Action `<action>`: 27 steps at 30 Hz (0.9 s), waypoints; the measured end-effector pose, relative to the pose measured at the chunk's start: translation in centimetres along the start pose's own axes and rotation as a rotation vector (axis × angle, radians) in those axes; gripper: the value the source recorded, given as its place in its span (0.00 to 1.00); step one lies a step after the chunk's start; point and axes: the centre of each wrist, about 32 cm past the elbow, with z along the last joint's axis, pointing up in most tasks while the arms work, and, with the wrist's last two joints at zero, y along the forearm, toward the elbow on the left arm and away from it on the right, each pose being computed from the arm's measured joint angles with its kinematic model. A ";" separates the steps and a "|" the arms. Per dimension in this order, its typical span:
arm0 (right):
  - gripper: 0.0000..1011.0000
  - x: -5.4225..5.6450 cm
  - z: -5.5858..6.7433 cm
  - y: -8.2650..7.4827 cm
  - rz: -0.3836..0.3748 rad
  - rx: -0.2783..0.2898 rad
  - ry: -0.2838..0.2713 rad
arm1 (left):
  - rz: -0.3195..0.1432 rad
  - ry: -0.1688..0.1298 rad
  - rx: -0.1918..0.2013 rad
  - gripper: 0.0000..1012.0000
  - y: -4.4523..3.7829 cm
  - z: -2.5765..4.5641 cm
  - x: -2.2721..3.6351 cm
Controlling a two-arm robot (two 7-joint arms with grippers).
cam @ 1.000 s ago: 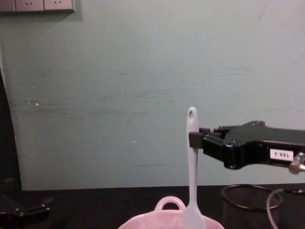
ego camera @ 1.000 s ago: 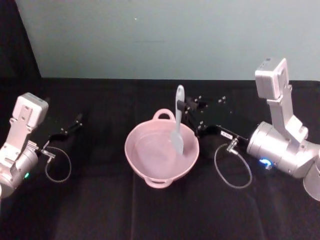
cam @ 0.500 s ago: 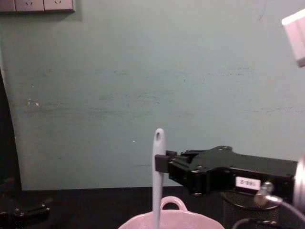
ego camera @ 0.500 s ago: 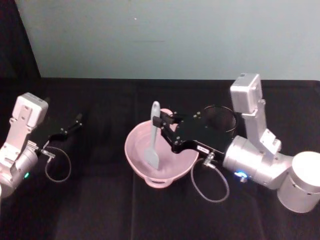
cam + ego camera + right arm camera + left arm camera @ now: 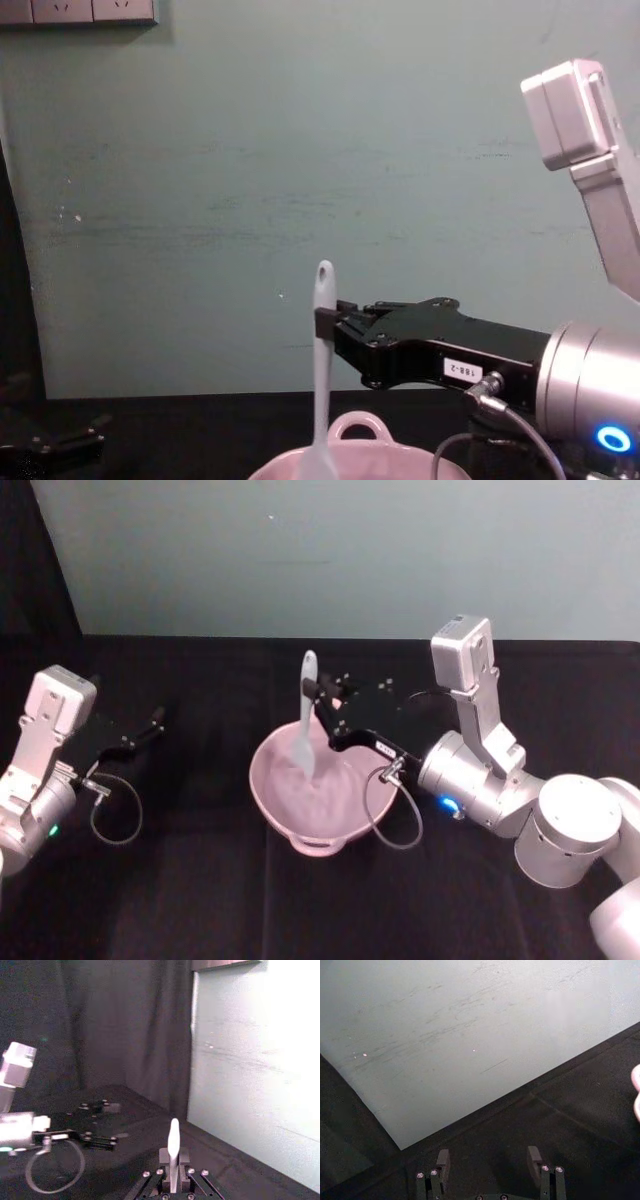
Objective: Use the one hand to pick up the spoon and stir the clear water in the bowl.
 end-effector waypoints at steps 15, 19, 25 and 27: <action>0.11 1.4 0.8 -2.5 -0.071 -0.058 -0.060 | 0.000 0.000 0.000 1.00 0.00 0.00 0.00; 0.11 0.9 1.1 -3.6 -0.054 -0.061 -0.045 | 0.000 0.000 0.000 1.00 0.00 0.00 0.00; 0.11 -0.7 1.5 -4.6 -0.007 -0.040 0.006 | 0.000 0.000 0.000 1.00 0.00 0.00 0.00; 0.11 -1.2 1.5 -4.6 0.008 -0.035 0.019 | 0.000 0.000 0.000 1.00 0.00 0.00 0.00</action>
